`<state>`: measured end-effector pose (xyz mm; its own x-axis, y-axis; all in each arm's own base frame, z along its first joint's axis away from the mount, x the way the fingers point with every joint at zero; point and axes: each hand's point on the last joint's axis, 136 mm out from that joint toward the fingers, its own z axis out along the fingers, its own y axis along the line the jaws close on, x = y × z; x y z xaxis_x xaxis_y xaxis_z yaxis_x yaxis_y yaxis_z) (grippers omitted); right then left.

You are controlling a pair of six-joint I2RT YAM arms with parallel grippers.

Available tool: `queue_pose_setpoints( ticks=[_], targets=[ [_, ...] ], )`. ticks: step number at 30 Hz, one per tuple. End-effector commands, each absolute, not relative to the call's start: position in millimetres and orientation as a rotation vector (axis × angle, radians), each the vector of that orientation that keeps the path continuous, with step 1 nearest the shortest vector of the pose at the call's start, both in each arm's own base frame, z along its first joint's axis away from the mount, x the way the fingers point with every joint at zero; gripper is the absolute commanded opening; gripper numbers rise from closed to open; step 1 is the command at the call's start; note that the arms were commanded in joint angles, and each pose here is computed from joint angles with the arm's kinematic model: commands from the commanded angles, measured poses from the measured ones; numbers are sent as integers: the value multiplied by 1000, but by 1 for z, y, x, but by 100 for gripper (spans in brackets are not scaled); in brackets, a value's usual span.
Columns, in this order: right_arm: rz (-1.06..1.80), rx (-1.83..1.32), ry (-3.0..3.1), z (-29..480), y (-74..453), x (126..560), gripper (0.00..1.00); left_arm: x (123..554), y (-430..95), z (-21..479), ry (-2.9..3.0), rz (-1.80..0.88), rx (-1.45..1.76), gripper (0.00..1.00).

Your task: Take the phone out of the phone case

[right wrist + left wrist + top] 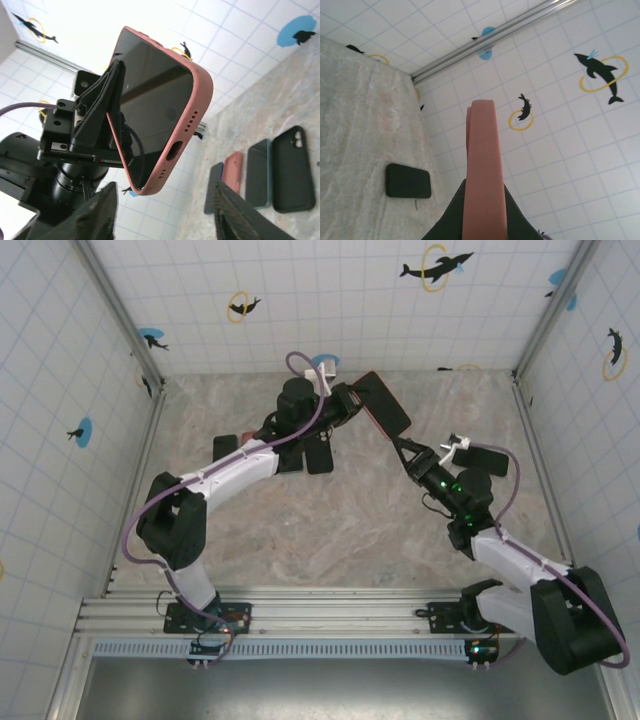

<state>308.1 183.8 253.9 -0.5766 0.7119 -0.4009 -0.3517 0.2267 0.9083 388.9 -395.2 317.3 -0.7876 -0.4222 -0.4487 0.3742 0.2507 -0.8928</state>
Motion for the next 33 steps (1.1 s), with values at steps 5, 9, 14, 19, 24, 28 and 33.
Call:
queue_pose_setpoints(
  ticks=[5, 9, 14, 19, 24, 28, 33],
  targets=[
    [1656, 331, 1440, 293, 190, 304, 36, 376, -385, 368, 1726, -1723, -54, 9],
    [1678, 322, 1443, 293, 196, 301, 32, 373, -383, 372, 1696, -1754, -71, 9],
    [1687, 320, 1448, 291, 199, 300, 29, 372, -380, 376, 1681, -1759, -80, 9],
    [1693, 314, 1449, 291, 202, 300, 24, 370, -378, 376, 1677, -1766, -89, 9],
    [1693, 305, 1449, 293, 203, 301, 19, 367, -377, 381, 1665, -1785, -88, 9],
    [1679, 301, 1459, 289, 203, 301, 16, 364, -377, 387, 1648, -1825, -94, 8],
    [1648, 296, 1481, 280, 198, 305, 13, 356, -380, 400, 1624, -1890, -88, 7]
  ],
)
